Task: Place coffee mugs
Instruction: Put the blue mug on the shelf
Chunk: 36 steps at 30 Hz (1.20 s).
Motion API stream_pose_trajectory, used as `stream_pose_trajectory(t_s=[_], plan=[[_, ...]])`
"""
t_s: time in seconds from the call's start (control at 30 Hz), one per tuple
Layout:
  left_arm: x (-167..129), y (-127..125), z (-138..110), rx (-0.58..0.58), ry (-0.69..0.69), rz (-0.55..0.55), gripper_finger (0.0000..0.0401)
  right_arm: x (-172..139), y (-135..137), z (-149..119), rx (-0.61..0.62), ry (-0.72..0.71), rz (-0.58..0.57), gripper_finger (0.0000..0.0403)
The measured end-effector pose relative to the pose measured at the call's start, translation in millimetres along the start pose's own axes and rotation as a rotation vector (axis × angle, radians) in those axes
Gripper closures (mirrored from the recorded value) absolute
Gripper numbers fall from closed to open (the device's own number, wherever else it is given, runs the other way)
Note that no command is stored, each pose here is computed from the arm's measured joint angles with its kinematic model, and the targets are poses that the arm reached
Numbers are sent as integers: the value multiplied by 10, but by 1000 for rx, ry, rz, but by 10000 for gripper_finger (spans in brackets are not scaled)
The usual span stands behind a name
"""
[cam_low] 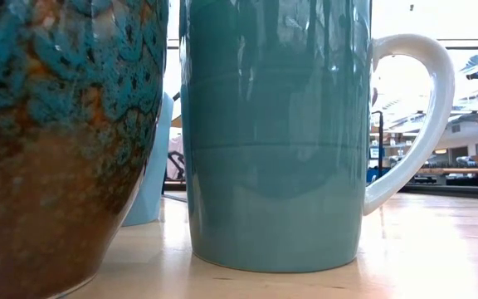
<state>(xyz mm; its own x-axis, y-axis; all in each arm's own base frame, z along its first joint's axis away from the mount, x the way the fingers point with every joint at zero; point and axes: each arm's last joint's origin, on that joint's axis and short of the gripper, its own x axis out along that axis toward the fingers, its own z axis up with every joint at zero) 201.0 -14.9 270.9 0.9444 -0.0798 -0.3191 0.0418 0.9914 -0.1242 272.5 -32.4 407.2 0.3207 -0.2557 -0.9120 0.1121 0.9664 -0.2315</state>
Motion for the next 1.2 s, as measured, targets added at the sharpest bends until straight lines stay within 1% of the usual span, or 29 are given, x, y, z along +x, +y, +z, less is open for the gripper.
stream_pose_trajectory(t_s=[0.13, 0.2, 0.4, 0.47, 0.53, 0.63, 0.73, 0.83, 0.93, 1.03, 1.2], plan=[[-6, -62, -8, 44, 22, -203, 346, -130, 141, 4, 33, -126, 28, 286], [-10, -103, -14, 64, 27, -269, 346, -172, 216, 14, 51, -171, 46, 286], [-23, -250, -42, 94, 43, -354, 346, -132, 527, 42, 29, -227, 77, 286], [-27, -287, -48, 138, 38, -370, 346, -70, 648, 51, 13, -231, 86, 286], [-27, -306, -44, 155, 26, -342, 346, 6, 770, 58, -1, -235, 91, 286], [-22, -327, -42, 120, 20, -279, 346, 124, 930, 57, -12, -248, 105, 286], [54, -377, -94, 102, 58, -282, 346, 235, 1069, 43, 1, -259, 125, 286], [124, -458, -135, 89, 79, -313, 346, 332, 1208, 35, 17, -290, 156, 286], [197, -525, -199, 66, 164, -320, 346, 411, 1340, 16, 38, -313, 183, 286], [248, -604, -122, 7, 222, -309, 346, 472, 1457, -22, 63, -334, 173, 286], [350, -716, -44, -65, 370, -188, 346, 547, 1607, -108, 96, -354, 116, 286]])
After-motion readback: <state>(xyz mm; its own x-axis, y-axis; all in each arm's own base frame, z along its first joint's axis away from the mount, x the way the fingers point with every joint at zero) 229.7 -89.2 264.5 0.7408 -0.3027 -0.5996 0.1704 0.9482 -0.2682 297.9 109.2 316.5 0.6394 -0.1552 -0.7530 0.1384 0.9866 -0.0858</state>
